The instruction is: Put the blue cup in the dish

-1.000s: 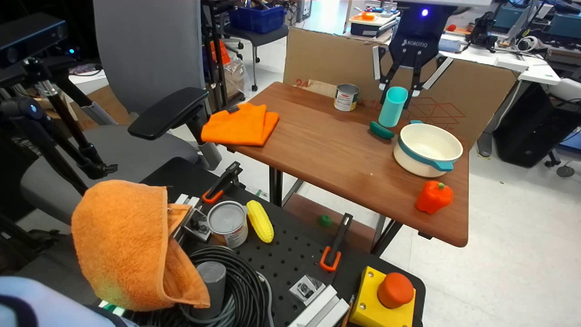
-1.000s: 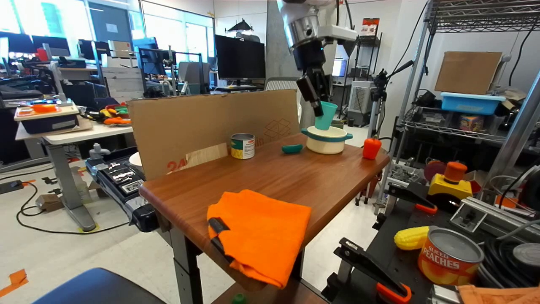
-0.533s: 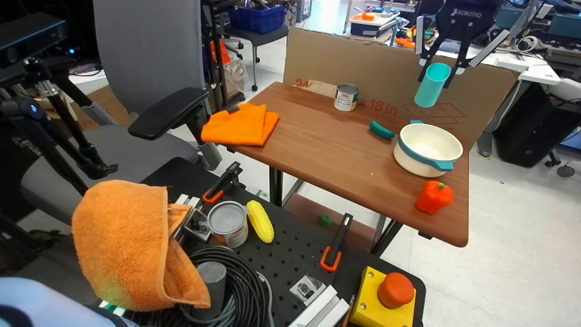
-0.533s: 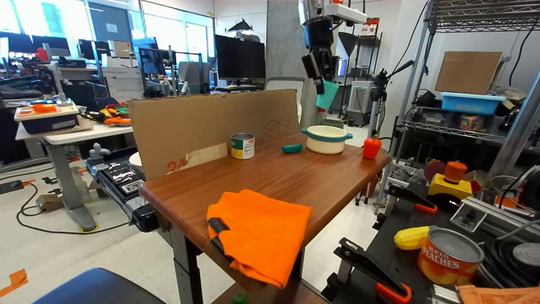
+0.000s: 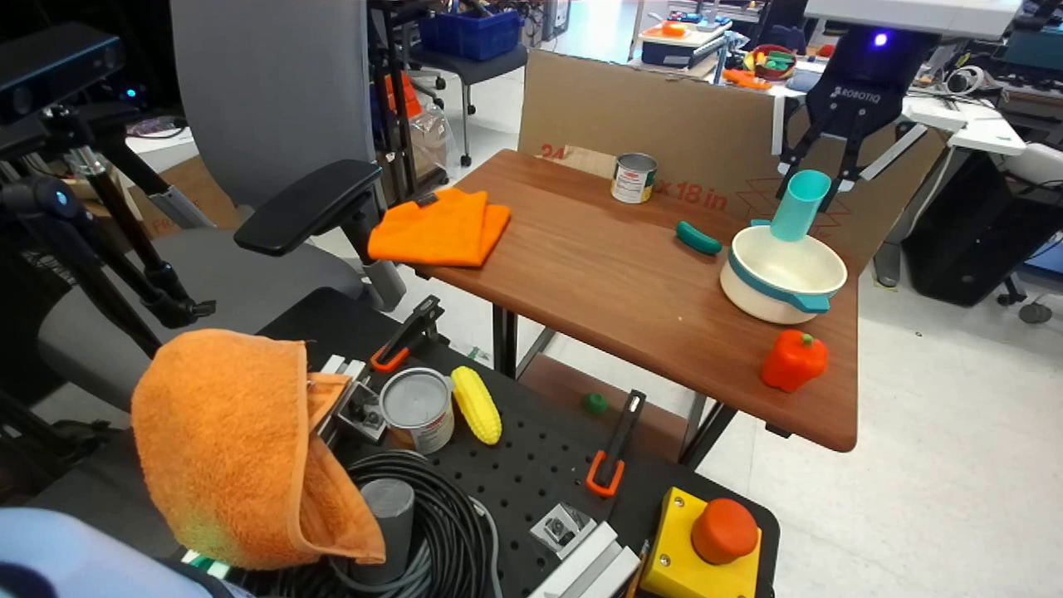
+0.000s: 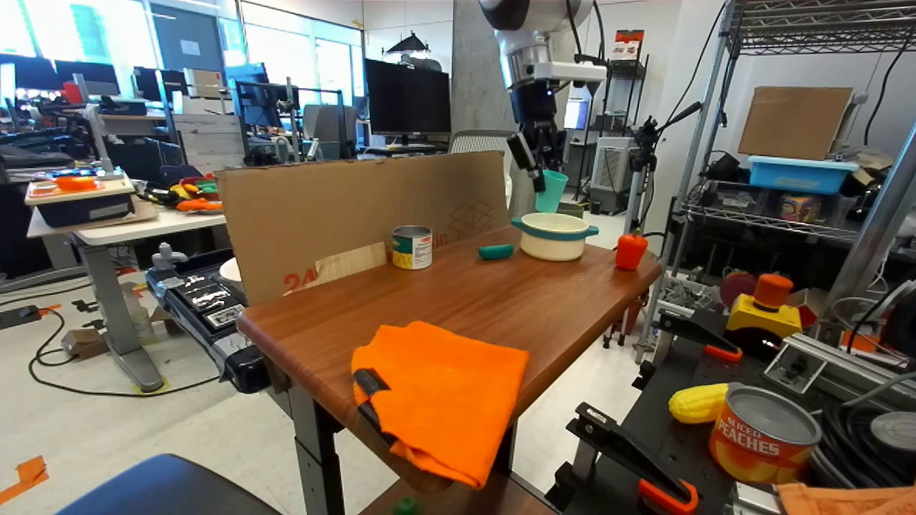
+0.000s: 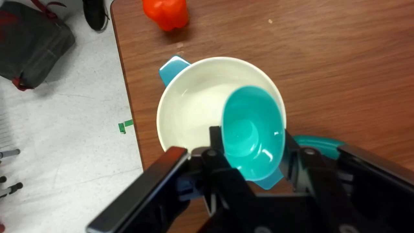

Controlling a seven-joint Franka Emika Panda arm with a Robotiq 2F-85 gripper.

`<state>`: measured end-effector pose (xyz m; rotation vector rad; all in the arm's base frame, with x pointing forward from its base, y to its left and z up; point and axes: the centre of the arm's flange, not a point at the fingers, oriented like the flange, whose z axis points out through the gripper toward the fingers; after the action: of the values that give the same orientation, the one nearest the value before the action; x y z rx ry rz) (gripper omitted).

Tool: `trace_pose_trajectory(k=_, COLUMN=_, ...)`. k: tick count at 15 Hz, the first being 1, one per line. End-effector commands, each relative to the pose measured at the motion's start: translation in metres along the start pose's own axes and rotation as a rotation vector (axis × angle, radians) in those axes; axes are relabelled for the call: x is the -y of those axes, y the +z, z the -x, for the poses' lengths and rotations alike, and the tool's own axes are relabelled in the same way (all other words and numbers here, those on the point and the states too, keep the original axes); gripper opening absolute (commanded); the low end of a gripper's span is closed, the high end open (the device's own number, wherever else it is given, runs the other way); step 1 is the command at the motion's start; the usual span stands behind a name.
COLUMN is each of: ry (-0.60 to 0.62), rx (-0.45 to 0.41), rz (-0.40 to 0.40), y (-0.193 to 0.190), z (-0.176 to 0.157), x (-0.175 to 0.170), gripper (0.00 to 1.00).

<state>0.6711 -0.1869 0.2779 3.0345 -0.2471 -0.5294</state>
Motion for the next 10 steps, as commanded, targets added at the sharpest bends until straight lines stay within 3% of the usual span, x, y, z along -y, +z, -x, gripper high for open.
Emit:
trace_pose_trajectory(k=1, ry=0.035, rx=0.081, rz=0.008, y=0.016, z=-0.038, x=-0.002, gripper=0.17)
trace_pose_trajectory(k=10, ry=0.067, rx=0.150, rz=0.031, y=0.057, z=-0.062, x=-0.005, gripper=0.17)
